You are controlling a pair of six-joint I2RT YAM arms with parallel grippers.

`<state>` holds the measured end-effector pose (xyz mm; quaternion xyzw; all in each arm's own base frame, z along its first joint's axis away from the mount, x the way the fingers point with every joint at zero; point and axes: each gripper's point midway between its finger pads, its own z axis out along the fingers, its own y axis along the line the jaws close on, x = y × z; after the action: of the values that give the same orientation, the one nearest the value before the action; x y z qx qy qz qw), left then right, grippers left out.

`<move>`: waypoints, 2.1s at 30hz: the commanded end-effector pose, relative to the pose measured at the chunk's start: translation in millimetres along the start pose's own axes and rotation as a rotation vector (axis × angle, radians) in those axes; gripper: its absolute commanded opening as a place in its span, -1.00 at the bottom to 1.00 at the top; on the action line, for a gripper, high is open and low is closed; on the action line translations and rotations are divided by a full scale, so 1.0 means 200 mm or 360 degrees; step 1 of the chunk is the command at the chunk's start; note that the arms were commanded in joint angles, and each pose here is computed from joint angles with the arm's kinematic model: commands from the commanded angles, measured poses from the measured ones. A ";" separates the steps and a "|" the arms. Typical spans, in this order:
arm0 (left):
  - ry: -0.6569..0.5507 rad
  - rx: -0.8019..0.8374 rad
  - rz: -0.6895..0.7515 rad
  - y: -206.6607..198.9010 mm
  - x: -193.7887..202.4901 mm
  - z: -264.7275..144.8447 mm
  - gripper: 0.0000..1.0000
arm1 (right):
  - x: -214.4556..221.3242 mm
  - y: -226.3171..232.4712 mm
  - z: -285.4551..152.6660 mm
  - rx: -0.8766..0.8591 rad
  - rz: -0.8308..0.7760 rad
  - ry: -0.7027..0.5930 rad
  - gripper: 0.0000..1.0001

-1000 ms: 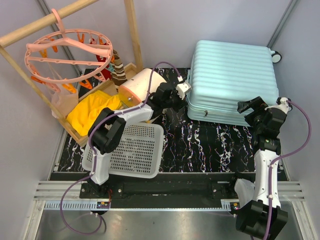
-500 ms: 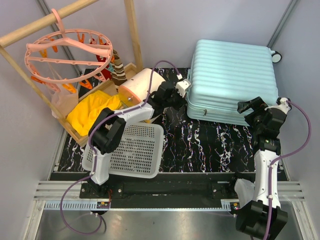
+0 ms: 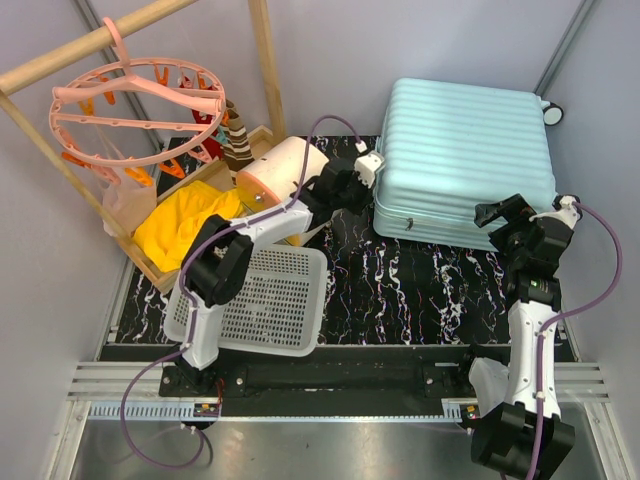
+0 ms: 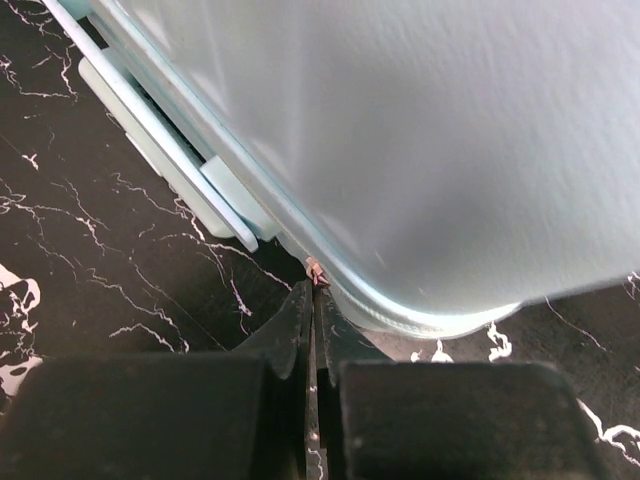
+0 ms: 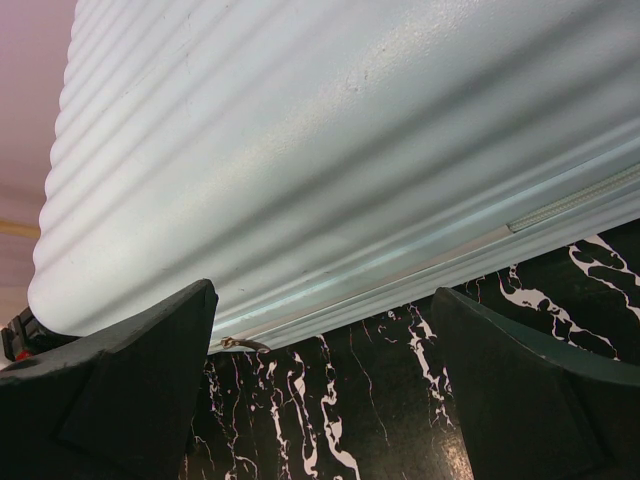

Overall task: Open, take out, and arrange the luggage
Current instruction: Unzip the luggage at the center of the board.

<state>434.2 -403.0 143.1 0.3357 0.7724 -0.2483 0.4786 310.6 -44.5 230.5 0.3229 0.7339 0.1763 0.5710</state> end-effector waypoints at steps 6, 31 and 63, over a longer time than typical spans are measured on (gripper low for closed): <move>-0.0424 -0.0226 0.0072 0.20 -0.49 0.03 -1.00 | -0.04 0.01 -0.02 -0.0012 -0.0024 -0.0059 0.99; -0.0641 -0.0383 -0.0010 0.42 -0.65 -0.02 -1.00 | -0.03 -0.02 -0.06 -0.0007 -0.0223 -0.0098 0.91; -0.0723 -0.0483 0.0028 0.60 -0.71 -0.03 -1.00 | 0.59 0.31 0.18 -0.0135 -0.0571 0.0282 0.68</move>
<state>469.0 -418.7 142.9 0.3026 0.7770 -0.2464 0.4940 335.1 74.4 156.9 0.1374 0.8384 0.1335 0.5103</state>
